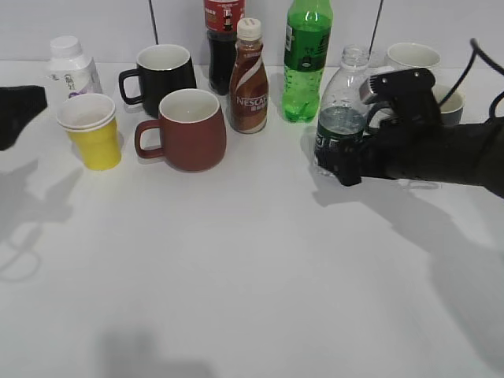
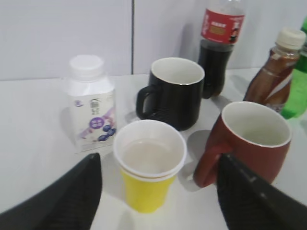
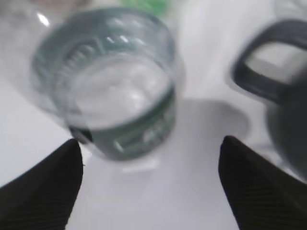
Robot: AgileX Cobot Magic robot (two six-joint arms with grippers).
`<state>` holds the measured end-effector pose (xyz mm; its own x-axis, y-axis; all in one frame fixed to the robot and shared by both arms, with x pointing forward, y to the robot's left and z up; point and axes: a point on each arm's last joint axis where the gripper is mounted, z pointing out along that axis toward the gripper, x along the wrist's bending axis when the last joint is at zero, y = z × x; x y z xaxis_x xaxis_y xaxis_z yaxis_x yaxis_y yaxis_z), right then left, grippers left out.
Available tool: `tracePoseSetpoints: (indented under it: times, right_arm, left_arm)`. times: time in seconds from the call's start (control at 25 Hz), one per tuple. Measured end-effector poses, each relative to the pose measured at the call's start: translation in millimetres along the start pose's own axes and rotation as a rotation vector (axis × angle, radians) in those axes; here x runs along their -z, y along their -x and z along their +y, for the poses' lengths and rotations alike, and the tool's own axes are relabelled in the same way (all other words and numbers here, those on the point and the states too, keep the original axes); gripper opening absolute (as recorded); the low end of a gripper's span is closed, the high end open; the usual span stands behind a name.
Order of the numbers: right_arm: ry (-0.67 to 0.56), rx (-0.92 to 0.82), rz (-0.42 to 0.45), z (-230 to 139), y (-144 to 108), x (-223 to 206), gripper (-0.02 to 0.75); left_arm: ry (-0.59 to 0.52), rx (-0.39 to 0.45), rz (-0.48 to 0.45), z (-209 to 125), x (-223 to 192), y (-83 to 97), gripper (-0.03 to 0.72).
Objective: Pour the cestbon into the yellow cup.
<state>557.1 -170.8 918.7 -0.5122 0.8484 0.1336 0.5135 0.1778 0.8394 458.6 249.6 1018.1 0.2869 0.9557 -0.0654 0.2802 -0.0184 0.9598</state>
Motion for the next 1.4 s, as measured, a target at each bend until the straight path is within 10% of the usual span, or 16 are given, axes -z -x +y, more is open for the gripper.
tracePoseSetpoints:
  times: [0.68, 1.12, 1.4]
  right_arm:
    - [-0.136, -0.058, -0.139, 7, 3, 35, 0.561]
    - [-0.184, 0.029, -0.181, 16, -30, 57, 0.521]
    - [-0.309, 0.049, -0.367, 19, -20, 91, 0.511]
  left_arm:
    - [-0.398, 0.216, 0.253, 39, 55, -10.1, 0.568]
    - [-0.573, 0.256, 0.206, 66, 118, 5.4, 0.568]
    - [-0.620, 0.212, 0.197, 62, 150, 9.3, 0.568]
